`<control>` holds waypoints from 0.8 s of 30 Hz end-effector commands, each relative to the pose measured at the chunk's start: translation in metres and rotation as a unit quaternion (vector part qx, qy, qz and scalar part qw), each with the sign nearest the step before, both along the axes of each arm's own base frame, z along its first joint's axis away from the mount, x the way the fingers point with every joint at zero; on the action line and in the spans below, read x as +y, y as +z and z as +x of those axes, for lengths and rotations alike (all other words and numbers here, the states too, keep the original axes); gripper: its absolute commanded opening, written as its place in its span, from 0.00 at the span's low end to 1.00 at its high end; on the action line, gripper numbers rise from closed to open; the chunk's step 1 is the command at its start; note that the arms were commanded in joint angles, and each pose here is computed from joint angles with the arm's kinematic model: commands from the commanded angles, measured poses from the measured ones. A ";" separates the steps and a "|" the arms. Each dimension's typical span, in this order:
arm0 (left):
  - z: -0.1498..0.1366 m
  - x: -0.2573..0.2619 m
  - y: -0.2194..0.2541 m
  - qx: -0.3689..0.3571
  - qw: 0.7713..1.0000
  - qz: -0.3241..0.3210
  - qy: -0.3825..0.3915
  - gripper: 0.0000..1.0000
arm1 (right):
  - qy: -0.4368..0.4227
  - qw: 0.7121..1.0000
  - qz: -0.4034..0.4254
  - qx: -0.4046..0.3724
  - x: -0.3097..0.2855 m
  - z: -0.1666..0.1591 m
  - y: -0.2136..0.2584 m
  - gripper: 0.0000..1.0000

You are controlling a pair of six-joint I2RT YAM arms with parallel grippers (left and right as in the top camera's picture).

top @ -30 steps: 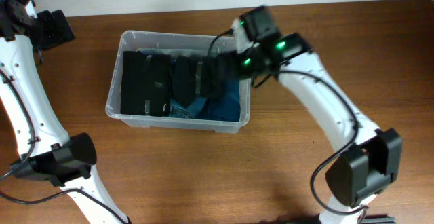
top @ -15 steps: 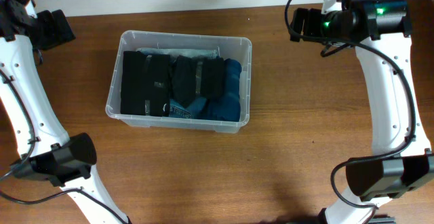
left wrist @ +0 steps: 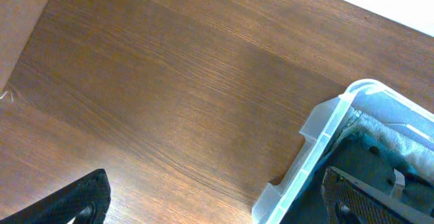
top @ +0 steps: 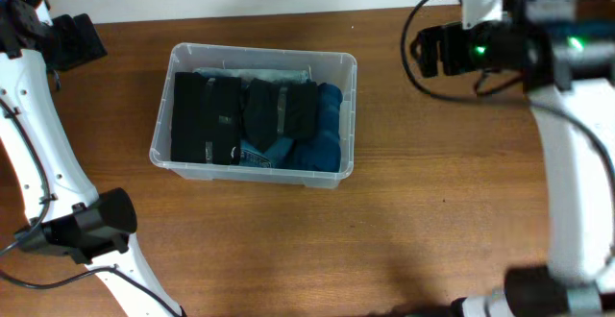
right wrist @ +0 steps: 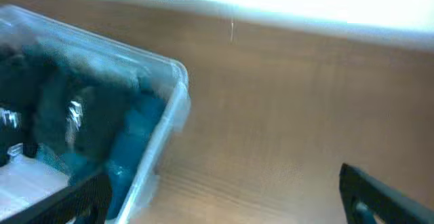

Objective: Pack container

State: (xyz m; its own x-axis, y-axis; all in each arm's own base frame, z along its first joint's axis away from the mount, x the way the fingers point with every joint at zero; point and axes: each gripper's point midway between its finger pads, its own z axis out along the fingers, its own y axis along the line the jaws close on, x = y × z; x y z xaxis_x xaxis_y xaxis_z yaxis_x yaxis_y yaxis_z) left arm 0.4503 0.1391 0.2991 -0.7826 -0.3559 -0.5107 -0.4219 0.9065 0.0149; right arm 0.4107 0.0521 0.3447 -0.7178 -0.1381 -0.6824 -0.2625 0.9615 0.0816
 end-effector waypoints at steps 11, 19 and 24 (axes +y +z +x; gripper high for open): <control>-0.005 -0.002 0.014 -0.016 1.000 0.003 -0.007 0.99 | 0.011 0.959 -0.005 -0.283 -0.004 -0.145 -0.012 0.98; -0.005 -0.002 0.014 -0.016 1.000 0.003 -0.007 0.99 | 0.008 0.917 -0.001 -0.399 -0.005 -0.168 -0.105 0.99; -0.005 -0.002 0.014 -0.016 1.000 0.003 -0.007 0.99 | -0.016 0.922 -0.011 -0.387 -0.018 -0.170 -0.154 0.98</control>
